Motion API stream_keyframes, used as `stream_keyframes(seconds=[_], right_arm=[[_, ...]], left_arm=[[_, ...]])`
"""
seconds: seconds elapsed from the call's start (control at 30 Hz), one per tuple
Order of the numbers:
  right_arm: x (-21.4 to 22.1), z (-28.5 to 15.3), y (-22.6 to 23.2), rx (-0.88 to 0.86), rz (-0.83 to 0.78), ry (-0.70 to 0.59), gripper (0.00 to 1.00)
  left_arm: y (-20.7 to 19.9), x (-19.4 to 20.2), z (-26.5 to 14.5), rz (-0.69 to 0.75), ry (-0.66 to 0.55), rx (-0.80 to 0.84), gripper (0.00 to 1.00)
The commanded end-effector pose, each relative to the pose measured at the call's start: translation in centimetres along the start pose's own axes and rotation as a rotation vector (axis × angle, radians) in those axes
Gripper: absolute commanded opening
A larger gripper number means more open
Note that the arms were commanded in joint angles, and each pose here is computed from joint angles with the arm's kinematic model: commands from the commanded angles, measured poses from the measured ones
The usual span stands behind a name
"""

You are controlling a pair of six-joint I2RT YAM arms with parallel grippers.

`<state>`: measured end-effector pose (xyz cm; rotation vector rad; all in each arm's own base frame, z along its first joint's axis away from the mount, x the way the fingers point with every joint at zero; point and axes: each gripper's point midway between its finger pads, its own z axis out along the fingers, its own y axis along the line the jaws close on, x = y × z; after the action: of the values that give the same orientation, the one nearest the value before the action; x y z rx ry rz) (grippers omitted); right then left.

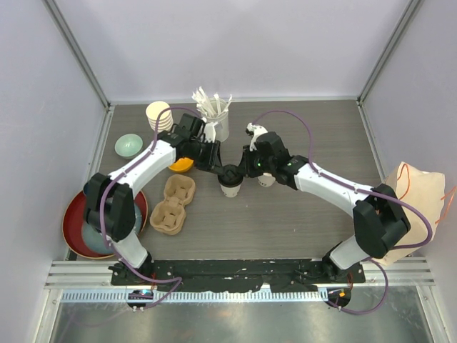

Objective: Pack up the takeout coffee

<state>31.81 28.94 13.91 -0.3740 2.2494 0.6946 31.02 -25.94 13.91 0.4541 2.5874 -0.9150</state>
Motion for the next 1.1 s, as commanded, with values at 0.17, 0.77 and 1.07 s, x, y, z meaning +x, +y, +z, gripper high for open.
stream_keyframes(seconds=[0.17,0.77,1.07], right_arm=[[0.2,-1.0,0.5,0.021,-0.005,0.058,0.31],[-5.6,-6.7,6.5,-0.320,-0.614,-0.147,0.64],[-1.3,-7.9,8.5,-0.648,-1.332,-0.273,0.45]], left_arm=[[-1.2,0.4,-0.7,0.051,0.048,0.034,0.29],[-2.3,-1.4,-3.5,0.095,0.009,0.027,0.40],[-1.5,-1.5,-3.5,-0.061,-0.032,0.018,0.39]])
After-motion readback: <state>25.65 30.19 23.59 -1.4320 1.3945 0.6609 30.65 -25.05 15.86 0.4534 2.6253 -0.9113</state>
